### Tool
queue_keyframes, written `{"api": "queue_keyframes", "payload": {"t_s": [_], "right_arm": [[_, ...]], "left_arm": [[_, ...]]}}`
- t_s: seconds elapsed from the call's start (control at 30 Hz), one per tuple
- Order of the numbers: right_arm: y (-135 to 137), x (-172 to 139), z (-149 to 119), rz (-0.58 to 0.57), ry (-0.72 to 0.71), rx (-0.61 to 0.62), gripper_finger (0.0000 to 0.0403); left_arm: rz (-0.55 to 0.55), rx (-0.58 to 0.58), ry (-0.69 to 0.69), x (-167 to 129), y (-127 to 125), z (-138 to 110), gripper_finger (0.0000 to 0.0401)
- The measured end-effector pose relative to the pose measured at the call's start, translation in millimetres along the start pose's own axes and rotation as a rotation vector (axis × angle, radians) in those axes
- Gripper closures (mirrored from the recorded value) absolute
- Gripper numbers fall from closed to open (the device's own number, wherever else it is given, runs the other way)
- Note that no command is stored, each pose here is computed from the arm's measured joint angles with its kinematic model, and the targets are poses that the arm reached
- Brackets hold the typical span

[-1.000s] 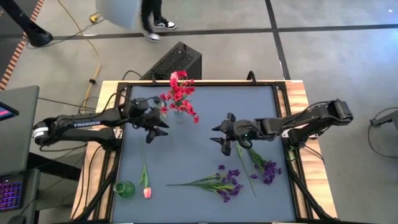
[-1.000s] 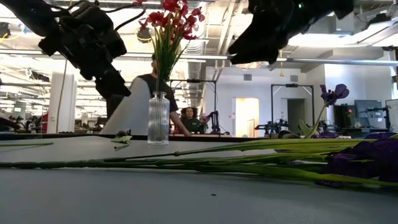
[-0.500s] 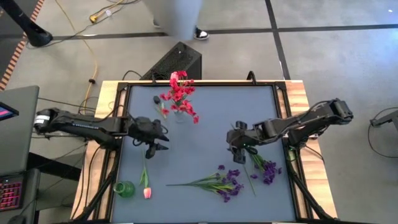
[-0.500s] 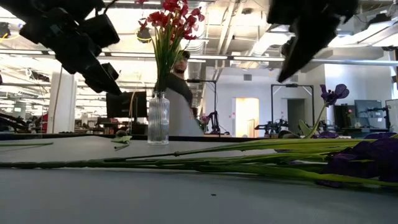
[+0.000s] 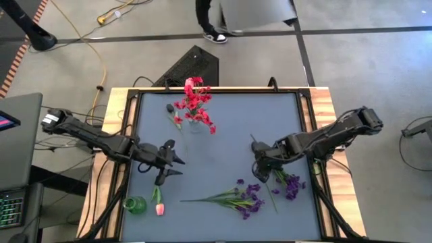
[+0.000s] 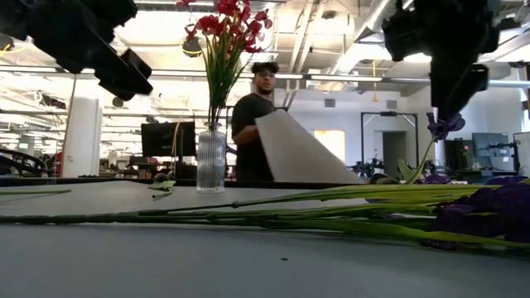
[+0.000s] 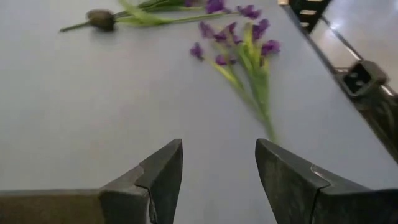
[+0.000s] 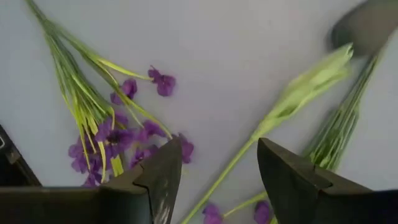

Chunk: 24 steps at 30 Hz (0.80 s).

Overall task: Sort flowers into vase by color
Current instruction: Put the top violet flower into the green vase

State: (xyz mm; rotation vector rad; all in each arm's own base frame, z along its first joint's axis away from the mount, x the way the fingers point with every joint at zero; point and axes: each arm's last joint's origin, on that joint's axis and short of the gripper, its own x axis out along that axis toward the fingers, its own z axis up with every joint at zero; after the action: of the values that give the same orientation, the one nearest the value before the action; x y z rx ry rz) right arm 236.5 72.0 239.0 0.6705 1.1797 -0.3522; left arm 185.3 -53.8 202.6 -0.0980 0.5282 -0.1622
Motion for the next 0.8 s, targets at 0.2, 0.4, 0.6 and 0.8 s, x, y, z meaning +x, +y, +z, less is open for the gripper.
{"api": "queue_keyframes", "payload": {"t_s": [0.2,0.4,0.6,0.8], "right_arm": [[8.1,-0.5,-13.8,0.007,0.018,0.053,0.0168],[13.0,-1.1,-23.8,-0.017,-0.024,0.015,0.0168],[7.7,1.6,-28.5,-0.115,-0.044,0.062,0.0168],[-0.8,20.6,-28.0,-0.308,-0.022,0.043,0.0168]], "left_arm": [[-0.121,0.072,0.015,-1.6,-15.7,-2.9,0.0211],[-0.159,0.095,0.020,-2.9,-24.2,-5.0,0.0211],[-0.161,0.085,0.021,-3.5,-27.0,-5.7,0.0211],[-0.157,0.085,0.015,-3.5,-27.3,-5.3,0.0211]]}}
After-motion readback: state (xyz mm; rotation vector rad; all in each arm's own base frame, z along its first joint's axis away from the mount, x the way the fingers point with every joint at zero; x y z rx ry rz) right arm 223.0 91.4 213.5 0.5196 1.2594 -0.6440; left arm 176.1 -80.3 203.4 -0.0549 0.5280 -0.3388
